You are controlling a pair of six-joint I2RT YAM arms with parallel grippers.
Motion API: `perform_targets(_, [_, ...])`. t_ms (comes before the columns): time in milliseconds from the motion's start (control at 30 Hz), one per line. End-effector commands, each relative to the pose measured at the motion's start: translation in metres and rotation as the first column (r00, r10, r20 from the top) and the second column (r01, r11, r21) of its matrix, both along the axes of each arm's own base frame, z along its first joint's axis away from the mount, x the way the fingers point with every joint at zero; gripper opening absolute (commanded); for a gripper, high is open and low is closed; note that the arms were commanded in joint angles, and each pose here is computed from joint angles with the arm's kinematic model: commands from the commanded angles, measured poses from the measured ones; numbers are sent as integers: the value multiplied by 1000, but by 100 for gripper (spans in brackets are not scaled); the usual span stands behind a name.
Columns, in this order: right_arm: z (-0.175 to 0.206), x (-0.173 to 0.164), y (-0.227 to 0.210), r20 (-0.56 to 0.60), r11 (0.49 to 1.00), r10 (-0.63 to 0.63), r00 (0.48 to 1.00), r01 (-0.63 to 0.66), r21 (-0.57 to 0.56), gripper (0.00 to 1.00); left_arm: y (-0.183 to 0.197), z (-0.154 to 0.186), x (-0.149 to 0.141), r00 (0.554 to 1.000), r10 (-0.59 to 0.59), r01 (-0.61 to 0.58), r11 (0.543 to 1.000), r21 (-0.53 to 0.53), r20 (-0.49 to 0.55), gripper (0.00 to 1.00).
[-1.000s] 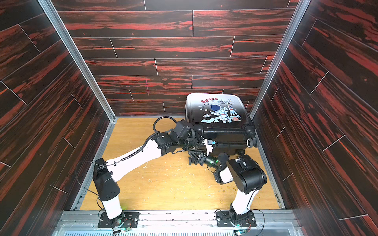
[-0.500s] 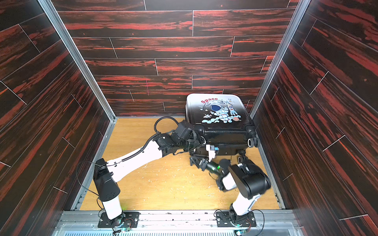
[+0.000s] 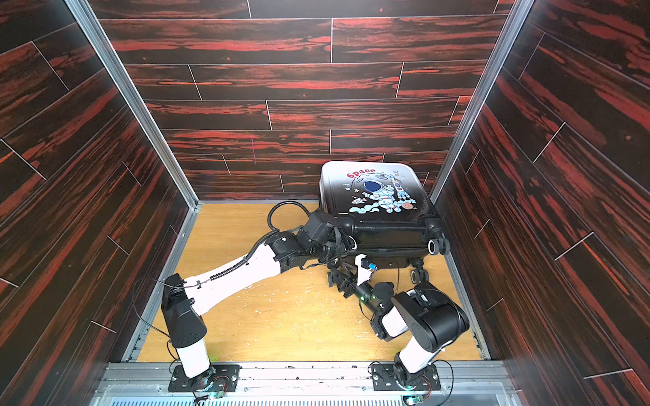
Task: Open the suitcase zippers
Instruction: Unzip the zipper on the suitcase.
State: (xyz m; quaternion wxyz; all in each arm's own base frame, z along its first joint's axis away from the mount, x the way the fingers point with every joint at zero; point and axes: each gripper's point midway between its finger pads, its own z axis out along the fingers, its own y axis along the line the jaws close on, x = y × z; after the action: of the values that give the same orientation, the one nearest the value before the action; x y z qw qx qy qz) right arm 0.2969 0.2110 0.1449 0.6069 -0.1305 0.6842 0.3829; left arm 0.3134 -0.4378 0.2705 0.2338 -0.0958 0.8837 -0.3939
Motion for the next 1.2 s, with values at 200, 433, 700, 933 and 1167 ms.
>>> perform_targets(200, [26,5,19,104,999,32,994,-33,13,48,-12,162,-27,958,-23,119,939,-322,285,0])
perform_targets(433, [40,13,16,86,996,-19,996,11,91,37,-15,157,-29,961,-23,115,940,-322,275,0])
perform_targets(700, [40,28,16,7,986,-51,999,50,160,27,-12,153,-30,964,-16,104,941,-323,265,0])
perform_targets(933, [31,33,18,-62,984,-49,997,59,171,7,-11,153,-30,965,-10,99,939,-330,263,0])
perform_targets(1167, [21,27,12,-91,989,-64,994,75,127,0,-3,148,-30,962,3,83,949,-303,273,0])
